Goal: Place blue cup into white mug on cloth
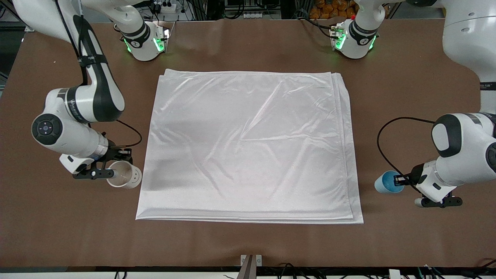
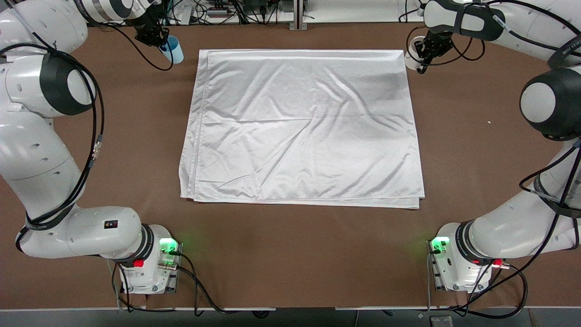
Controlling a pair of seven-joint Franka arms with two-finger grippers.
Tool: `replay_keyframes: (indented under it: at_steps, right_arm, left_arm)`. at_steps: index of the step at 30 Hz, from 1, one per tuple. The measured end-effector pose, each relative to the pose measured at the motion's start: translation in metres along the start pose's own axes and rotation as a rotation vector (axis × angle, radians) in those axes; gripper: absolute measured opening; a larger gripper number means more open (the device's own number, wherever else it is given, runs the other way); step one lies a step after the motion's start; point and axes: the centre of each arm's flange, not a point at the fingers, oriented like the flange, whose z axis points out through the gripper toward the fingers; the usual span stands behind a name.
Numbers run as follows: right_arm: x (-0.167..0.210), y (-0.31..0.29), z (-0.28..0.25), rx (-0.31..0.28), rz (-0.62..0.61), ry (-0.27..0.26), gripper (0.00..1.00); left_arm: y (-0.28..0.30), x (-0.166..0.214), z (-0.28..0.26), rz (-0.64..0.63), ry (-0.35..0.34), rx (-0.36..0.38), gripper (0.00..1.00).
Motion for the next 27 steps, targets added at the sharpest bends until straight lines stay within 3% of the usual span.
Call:
replay_keyframes:
  at_steps: [13, 27]
  right_arm:
    - [-0.009, -0.109, -0.029, 0.011, 0.078, 0.059, 0.19]
    - [-0.047, -0.235, -0.031, 0.017, 0.003, 0.076, 0.19]
  left_arm:
    - [0.044, -0.005, -0.005, -0.047, -0.007, 0.001, 0.04]
    - [0.119, -0.019, -0.007, -0.132, -0.011, 0.001, 0.04]
